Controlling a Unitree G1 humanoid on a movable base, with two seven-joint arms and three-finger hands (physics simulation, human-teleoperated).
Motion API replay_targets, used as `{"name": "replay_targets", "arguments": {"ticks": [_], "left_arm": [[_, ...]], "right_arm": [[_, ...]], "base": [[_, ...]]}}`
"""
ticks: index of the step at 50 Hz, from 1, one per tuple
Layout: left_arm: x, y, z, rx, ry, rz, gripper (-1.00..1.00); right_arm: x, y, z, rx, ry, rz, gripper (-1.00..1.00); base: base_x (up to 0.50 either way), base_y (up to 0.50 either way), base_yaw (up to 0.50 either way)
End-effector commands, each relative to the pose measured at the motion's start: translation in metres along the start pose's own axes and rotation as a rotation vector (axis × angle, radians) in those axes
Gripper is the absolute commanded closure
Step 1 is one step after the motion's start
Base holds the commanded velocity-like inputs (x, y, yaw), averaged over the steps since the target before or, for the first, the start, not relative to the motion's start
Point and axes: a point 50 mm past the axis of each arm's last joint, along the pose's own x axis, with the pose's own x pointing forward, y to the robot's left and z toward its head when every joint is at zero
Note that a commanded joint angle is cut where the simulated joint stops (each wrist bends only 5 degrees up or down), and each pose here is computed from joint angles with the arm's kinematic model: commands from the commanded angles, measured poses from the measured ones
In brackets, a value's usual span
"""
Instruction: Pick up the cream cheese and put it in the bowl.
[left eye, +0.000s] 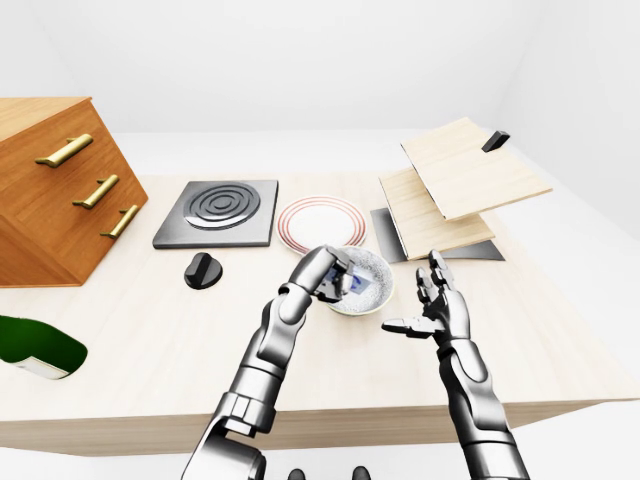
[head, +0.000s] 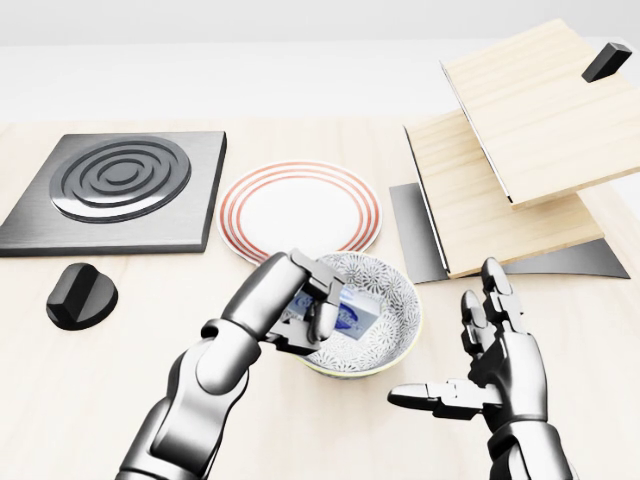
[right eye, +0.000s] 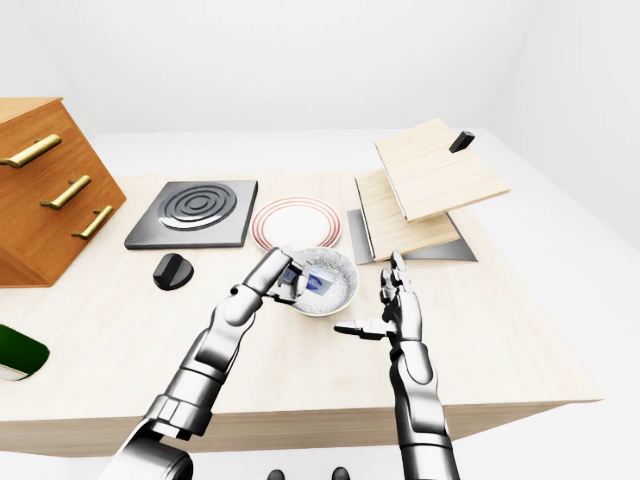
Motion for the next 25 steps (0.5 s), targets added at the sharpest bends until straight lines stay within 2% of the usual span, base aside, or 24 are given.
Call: {"name": "replay_targets", "arguments": {"ticks": [1, 18, 20, 21, 22, 25], "left_arm": [[0.0016, 0.0025, -0.0014, 0.093, 0.021, 0.024, 1.0], [0.0031, 0.0023, -0.0055, 0.1, 0.041, 0.031, 1.0], [0.0027, 0.0016, -0.0047, 0.104, 0.038, 0.032, 0.72], [0.0027, 0.0014, -0.0049, 0.104, 0.039, 0.032, 0.45], [0.003, 0.0016, -0.0051, 0.106, 0.04, 0.035, 0.02], [0.0035, 0.0022, -0.0055, 0.109, 0.043, 0.038, -0.48]], "right_arm": [[-0.0003, -0.0001, -0.0005, 0.004, 0.002, 0.002, -1.0], [-0.0003, -0.0003, -0.0007, 0.004, 0.003, 0.002, -1.0], [-0.0005, -0.0004, -0.0008, 0.004, 0.003, 0.002, -1.0], [-0.0005, -0.0005, -0.001, 0.004, 0.004, 0.002, -1.0], [-0.0004, -0.0005, -0.0013, 0.004, 0.005, 0.002, -1.0], [-0.0002, -0.0005, -0.0017, 0.005, 0.007, 0.002, -1.0]], "base": [[0.0, 0.0, 0.0], [0.0, 0.0, 0.0], [0.0, 0.0, 0.0], [0.0, 0.0, 0.0], [0.0, 0.0, 0.0], [0.0, 0.0, 0.0]]}}
